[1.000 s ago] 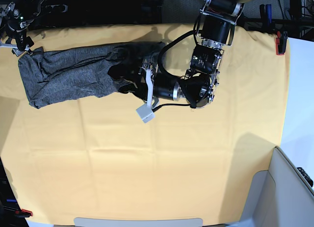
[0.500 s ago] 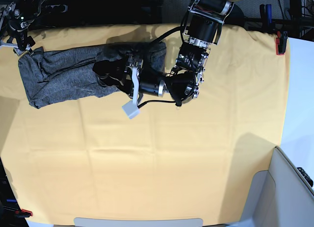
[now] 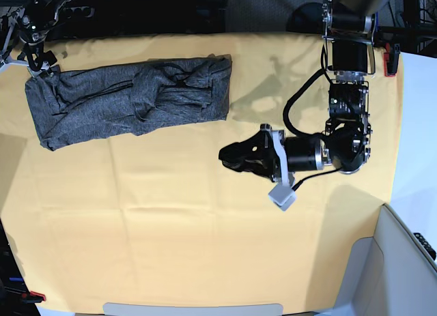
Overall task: Fold the T-shirt properly
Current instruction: 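Lift the strip end with the left gripper and fold it toward the right gripper, then press and tuck the folded end onto the bundle with the left gripper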
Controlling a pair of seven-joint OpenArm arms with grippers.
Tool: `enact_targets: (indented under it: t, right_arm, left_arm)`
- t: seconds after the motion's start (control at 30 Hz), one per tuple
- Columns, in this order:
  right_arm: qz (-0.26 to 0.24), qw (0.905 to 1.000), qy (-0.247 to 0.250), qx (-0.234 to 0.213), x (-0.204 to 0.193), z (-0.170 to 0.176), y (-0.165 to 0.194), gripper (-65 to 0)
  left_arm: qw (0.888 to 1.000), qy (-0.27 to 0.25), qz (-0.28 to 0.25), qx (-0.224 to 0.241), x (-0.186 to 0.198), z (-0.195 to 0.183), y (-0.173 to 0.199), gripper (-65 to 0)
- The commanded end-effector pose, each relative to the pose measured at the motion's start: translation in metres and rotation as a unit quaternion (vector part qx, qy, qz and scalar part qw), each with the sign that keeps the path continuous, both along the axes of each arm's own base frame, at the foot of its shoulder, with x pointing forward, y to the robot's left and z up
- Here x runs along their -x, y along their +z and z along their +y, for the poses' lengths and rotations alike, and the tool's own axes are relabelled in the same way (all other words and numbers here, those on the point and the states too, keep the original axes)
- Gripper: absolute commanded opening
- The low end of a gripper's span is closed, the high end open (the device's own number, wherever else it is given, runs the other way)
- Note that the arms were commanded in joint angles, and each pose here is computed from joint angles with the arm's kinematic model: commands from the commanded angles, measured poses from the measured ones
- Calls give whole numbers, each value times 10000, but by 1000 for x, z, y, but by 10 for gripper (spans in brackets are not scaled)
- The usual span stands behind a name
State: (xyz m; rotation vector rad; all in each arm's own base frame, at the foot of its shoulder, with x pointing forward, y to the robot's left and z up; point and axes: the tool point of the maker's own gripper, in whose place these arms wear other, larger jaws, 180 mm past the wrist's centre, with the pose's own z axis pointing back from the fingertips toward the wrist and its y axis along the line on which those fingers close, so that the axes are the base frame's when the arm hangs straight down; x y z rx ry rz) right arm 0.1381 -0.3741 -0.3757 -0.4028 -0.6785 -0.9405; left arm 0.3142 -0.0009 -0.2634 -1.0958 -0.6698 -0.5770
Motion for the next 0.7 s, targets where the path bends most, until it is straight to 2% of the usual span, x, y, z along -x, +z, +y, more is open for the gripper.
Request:
enact_targets:
  t: [0.0, 0.1, 0.23, 0.5, 0.67]
  right_arm:
    - [-131, 9997, 24, 209, -6, -8, 12, -226]
    - [-139, 9997, 24, 209, -7, -8, 12, -226]
    - [-192, 9996, 21, 202, -11, -7, 13, -226]
    - [-169, 9997, 21, 202, -9, -7, 12, -226]
    - [-169, 9997, 19, 195, -9, -7, 12, -226]
  left_arm:
    - [10000, -39, 26, -66, 9, 0, -5, -634]
    - [9992, -23, 290, -268, 29, 2, -28, -643]
    - [9975, -18, 383, -600, 44, -3, -47, -649]
    - [9892, 161, 345, -1417, 40, -1, -75, -649]
    - [9877, 194, 316, -1519, 38, -9, -78, -649]
